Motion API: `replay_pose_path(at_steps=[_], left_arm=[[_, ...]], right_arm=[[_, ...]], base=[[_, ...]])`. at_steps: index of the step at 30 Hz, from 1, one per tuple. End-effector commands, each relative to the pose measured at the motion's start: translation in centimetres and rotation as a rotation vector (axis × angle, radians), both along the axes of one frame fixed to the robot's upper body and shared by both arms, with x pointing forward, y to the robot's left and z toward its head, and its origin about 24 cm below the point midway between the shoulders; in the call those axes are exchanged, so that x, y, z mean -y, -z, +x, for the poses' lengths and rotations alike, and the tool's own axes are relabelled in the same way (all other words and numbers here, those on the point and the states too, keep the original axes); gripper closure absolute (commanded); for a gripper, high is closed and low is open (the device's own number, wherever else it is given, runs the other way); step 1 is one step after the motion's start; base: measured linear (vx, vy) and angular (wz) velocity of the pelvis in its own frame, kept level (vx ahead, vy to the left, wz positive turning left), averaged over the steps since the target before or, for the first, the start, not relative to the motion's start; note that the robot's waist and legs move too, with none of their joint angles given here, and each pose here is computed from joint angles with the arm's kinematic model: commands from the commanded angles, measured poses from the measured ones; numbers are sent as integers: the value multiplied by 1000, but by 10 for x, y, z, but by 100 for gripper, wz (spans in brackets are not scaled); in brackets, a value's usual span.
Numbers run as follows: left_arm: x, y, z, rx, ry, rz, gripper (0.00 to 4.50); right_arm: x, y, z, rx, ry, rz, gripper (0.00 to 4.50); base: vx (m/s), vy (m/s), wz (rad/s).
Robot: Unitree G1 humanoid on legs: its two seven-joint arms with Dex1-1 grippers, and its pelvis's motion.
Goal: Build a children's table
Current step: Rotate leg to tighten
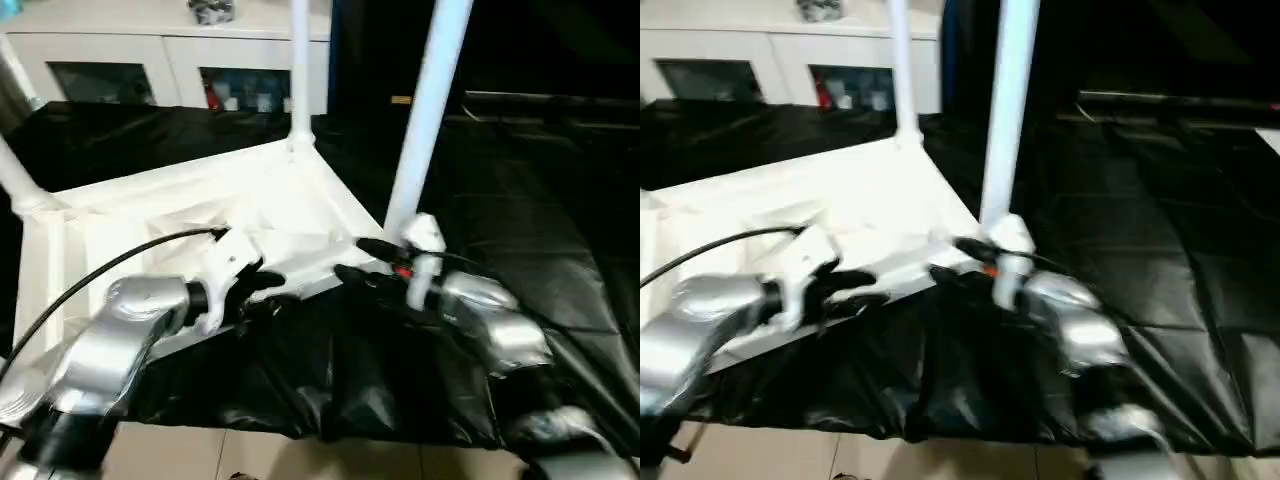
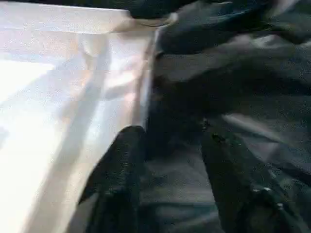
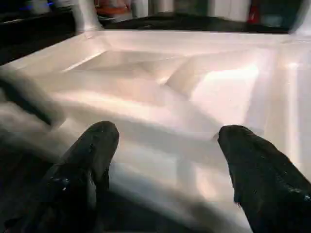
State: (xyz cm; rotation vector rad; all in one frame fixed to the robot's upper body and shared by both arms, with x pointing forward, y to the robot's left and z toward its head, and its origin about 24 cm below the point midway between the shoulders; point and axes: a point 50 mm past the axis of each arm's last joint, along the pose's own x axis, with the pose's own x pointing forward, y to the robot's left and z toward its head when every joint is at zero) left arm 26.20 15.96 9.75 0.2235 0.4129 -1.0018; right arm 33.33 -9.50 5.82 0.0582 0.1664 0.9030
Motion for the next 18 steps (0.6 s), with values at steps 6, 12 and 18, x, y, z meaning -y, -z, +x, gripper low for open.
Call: replay_pose_path(at_steps=[6, 12, 18], left_arm=[[-1, 13, -29, -104, -11, 72, 164], [-5, 25, -24, -66, -137, 153, 121], [-16, 27, -17, -30, -217, 239, 78]], right_arm=[[-11, -1, 25, -56, 284, 37, 77], [-10, -4, 36, -80, 418, 76, 77], [4, -6, 45, -91, 550, 99, 77]], base=[[0, 0, 0], [0, 0, 0], [0, 0, 0]])
